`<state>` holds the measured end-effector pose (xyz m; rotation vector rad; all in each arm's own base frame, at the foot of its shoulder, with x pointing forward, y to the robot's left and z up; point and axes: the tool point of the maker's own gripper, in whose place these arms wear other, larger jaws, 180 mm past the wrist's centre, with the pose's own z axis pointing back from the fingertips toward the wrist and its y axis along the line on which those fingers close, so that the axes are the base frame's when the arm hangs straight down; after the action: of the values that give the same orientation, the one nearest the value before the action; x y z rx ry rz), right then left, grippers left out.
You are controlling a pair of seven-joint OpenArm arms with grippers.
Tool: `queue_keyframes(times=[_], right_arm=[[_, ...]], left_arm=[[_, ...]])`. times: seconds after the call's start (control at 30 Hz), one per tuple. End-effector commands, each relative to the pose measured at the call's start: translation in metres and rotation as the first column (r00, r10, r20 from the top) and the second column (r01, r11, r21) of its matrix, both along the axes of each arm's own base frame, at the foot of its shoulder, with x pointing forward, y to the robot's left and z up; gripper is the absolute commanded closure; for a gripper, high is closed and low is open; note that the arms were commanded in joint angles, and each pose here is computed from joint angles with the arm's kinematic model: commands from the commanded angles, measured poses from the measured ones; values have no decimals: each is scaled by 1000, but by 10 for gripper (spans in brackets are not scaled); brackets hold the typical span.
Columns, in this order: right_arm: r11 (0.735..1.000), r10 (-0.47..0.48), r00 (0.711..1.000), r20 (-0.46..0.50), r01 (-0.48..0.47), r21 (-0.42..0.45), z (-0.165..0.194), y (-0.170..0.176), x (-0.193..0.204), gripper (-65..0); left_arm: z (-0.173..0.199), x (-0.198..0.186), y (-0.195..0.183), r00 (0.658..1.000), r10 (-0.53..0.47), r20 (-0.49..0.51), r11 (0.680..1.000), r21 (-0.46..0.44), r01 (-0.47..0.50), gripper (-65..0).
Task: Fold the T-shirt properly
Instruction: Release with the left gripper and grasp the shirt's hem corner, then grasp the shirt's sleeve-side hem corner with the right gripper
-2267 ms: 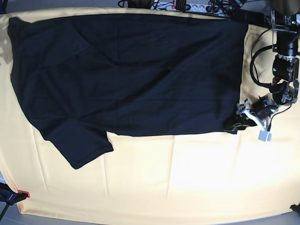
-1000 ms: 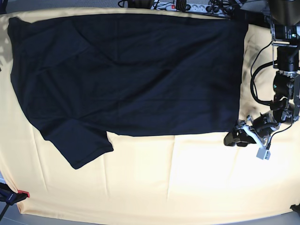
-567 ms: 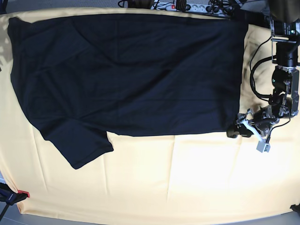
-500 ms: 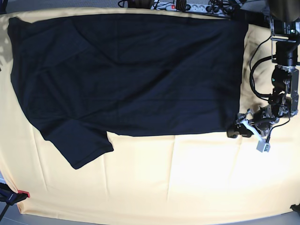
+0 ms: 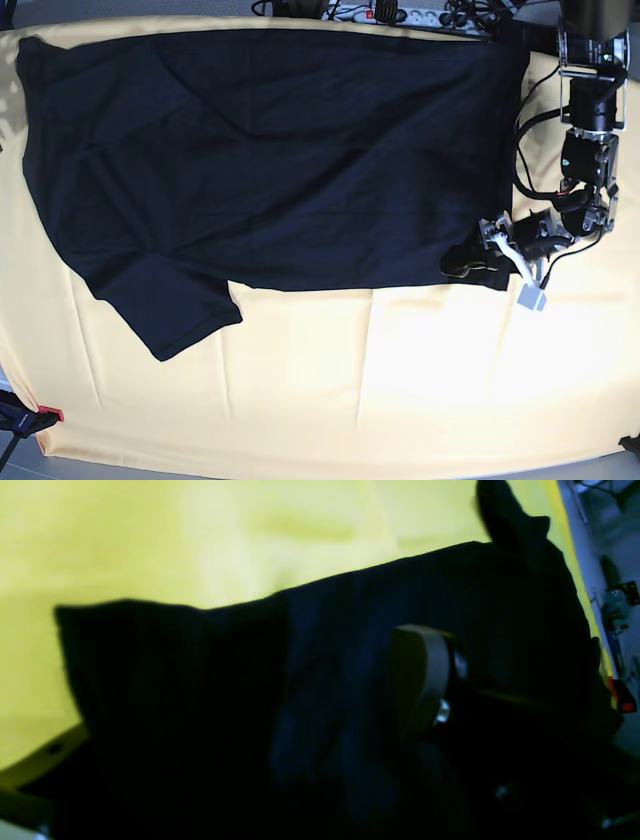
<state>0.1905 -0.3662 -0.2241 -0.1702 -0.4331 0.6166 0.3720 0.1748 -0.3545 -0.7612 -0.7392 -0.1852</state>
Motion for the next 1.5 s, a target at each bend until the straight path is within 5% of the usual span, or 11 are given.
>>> queue_keyframes(times=[0.0,0.13,0.27,0.53,0.73,0.97,1.13,1.3,1.47], right_arm=[[1000,19,999,29,-18,-19,10,0,9,-364],[1000,19,999,29,-18,-18,10,0,9,-364],[1000,20,999,32,-20,-17,10,0,9,-364],[998,64,995,74,-63,-11,14,5,16,-364],[992,118,965,236,-106,-64,31,5,41,-364],[996,-1,906,423,38,-78,63,-11,76,-364],[994,-64,912,405,94,-55,37,-20,96,-364],[985,-175,910,375,158,77,-3,-20,120,-364],[935,-321,872,370,228,273,-26,-15,152,-364]], left_arm=[[0,1,6,1000,-8,-10,999,36,9,-445],[3,10,12,998,27,49,997,65,-30,-355],[4,18,19,993,47,105,993,107,-58,0],[23,35,20,986,47,159,991,114,-66,0],[53,62,24,968,40,249,985,153,-80,0],[64,69,24,961,42,275,985,147,-85,0],[61,67,24,965,34,259,984,158,-77,0],[55,63,24,973,18,229,982,177,-60,0],[52,61,24,977,10,214,981,188,-51,0]])
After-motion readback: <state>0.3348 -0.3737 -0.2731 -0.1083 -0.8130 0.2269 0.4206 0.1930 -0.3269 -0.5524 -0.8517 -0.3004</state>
